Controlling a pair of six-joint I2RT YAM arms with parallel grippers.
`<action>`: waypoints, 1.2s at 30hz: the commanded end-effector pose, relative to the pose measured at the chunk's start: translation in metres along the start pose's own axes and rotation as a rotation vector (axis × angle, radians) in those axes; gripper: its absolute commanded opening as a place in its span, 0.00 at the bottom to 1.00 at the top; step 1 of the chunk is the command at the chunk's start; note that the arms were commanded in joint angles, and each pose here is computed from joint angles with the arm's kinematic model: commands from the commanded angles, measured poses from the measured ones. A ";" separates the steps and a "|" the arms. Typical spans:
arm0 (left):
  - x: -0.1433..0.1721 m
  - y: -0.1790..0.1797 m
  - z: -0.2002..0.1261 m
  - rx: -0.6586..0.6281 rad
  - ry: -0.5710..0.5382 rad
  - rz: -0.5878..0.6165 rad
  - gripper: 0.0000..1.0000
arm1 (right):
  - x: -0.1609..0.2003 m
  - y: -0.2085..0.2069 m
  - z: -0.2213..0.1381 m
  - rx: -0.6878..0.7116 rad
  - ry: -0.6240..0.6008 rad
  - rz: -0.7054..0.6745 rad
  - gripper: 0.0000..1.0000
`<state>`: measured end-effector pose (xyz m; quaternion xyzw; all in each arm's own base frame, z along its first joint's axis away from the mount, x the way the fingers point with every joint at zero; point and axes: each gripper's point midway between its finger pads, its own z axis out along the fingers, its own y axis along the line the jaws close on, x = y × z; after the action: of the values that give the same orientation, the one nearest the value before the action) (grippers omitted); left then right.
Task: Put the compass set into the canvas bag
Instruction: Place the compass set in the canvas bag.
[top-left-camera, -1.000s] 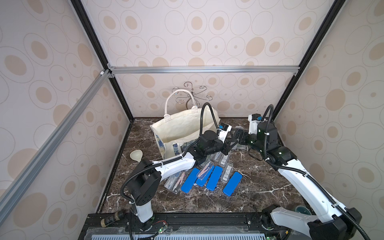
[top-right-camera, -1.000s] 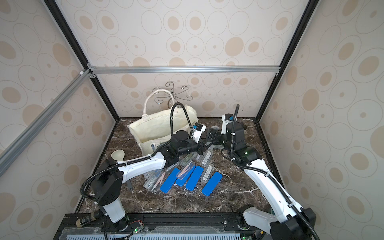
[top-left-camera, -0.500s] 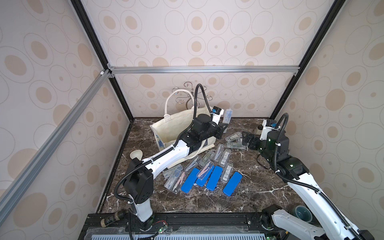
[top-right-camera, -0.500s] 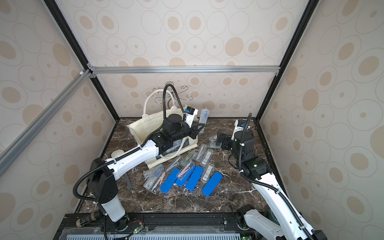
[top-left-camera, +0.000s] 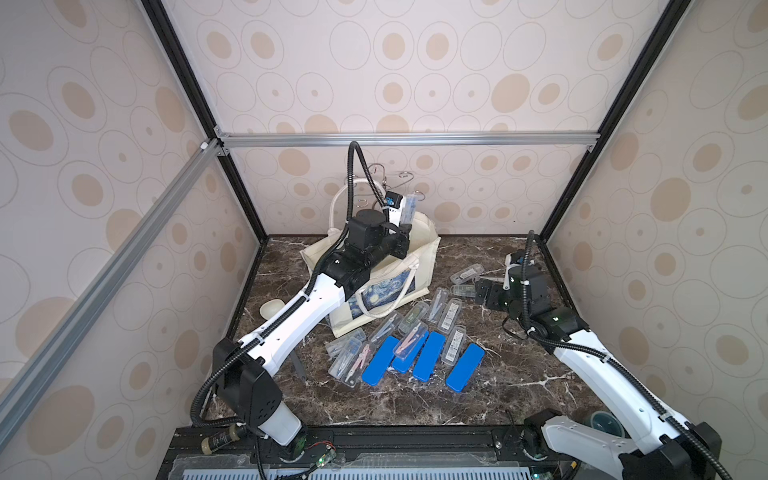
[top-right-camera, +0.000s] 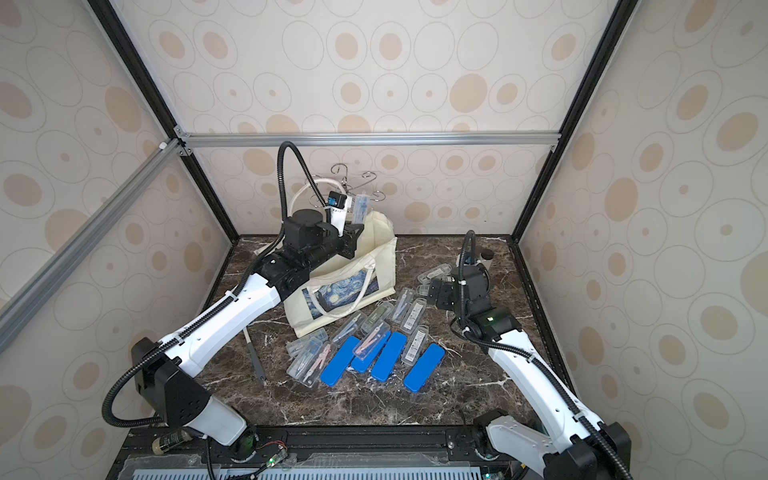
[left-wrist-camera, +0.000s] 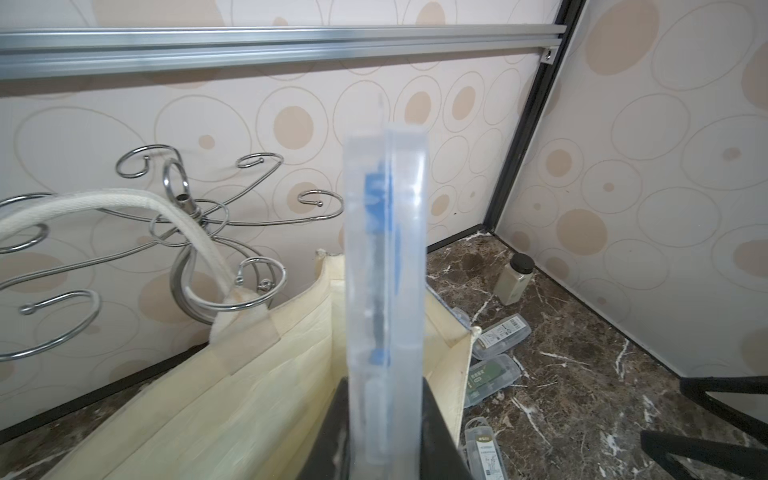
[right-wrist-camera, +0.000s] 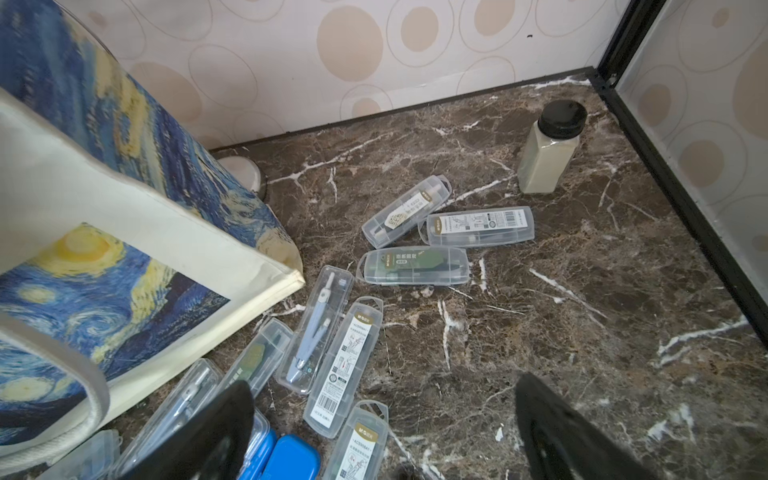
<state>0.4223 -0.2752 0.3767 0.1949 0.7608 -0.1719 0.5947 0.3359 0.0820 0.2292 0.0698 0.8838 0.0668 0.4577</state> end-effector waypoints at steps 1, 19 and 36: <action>0.015 0.028 -0.008 -0.127 0.086 0.099 0.14 | 0.009 -0.003 0.006 0.009 0.034 -0.002 1.00; 0.134 0.087 0.013 -0.334 0.603 0.642 0.13 | 0.034 -0.008 0.022 0.027 0.111 -0.007 1.00; 0.159 0.088 0.027 -0.320 0.665 0.642 0.34 | 0.041 -0.007 0.026 0.018 0.130 0.000 1.00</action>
<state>0.4550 -0.2033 0.2046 0.3696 0.8291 0.2072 0.3649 0.3354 0.0875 0.1904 0.0633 0.9076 0.0670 0.4097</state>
